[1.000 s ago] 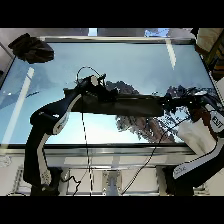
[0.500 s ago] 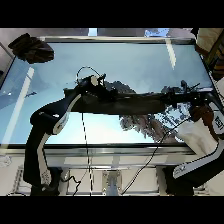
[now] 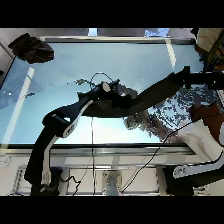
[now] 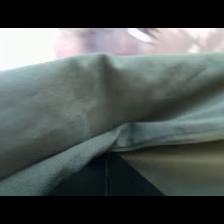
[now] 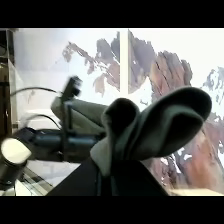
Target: Fold the shirts.
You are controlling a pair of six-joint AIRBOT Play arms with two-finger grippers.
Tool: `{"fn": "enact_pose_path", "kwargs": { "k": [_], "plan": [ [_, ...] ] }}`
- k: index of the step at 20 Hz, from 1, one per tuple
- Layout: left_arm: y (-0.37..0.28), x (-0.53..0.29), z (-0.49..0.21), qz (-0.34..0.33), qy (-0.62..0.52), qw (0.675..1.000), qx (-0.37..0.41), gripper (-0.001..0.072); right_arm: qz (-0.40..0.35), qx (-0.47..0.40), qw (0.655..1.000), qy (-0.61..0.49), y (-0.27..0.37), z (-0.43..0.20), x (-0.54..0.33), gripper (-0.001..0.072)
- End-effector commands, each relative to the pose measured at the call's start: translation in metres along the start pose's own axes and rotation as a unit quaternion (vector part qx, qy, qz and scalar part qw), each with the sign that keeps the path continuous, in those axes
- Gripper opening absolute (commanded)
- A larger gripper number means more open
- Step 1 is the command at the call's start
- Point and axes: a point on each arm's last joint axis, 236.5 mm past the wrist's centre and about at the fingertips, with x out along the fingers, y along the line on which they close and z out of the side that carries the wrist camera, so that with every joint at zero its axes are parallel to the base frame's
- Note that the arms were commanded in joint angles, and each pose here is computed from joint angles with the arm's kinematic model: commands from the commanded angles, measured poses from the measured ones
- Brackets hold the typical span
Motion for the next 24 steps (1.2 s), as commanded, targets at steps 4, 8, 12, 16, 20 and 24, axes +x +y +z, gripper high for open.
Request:
{"fn": "enact_pose_path", "kwargs": {
  "k": [4, 8, 12, 16, 20, 24],
  "plan": [
    [-0.108, -0.099, 0.091, -0.041, -0.175, 0.972, 0.152, 0.0013, 0.039, -0.04, 0.998, 0.031, 0.063, -0.007, 0.006, 0.0023],
    [0.006, -0.231, 0.12, 0.204, -0.201, 0.946, 0.154, 0.0014, 0.04, -0.087, 0.993, 0.069, 0.101, -0.034, 0.064, 0.0022],
    [0.088, -0.363, 0.117, 0.383, -0.22, 0.892, 0.101, 0.0014, 0.013, -0.163, 0.982, 0.09, 0.137, -0.074, 0.146, 0.0021],
    [0.103, -0.409, 0.11, 0.397, -0.23, 0.885, 0.082, 0.0015, 0.032, -0.165, 0.976, 0.137, 0.156, -0.134, 0.229, 0.0021],
    [0.116, -0.403, 0.104, 0.407, -0.206, 0.885, 0.088, 0.0015, 0.077, -0.135, 0.971, 0.184, 0.17, -0.193, 0.29, 0.002],
    [0.126, -0.392, 0.099, 0.41, -0.19, 0.888, 0.084, 0.0015, 0.118, -0.134, 0.965, 0.193, 0.185, -0.227, 0.321, 0.0027]
  ]
}}
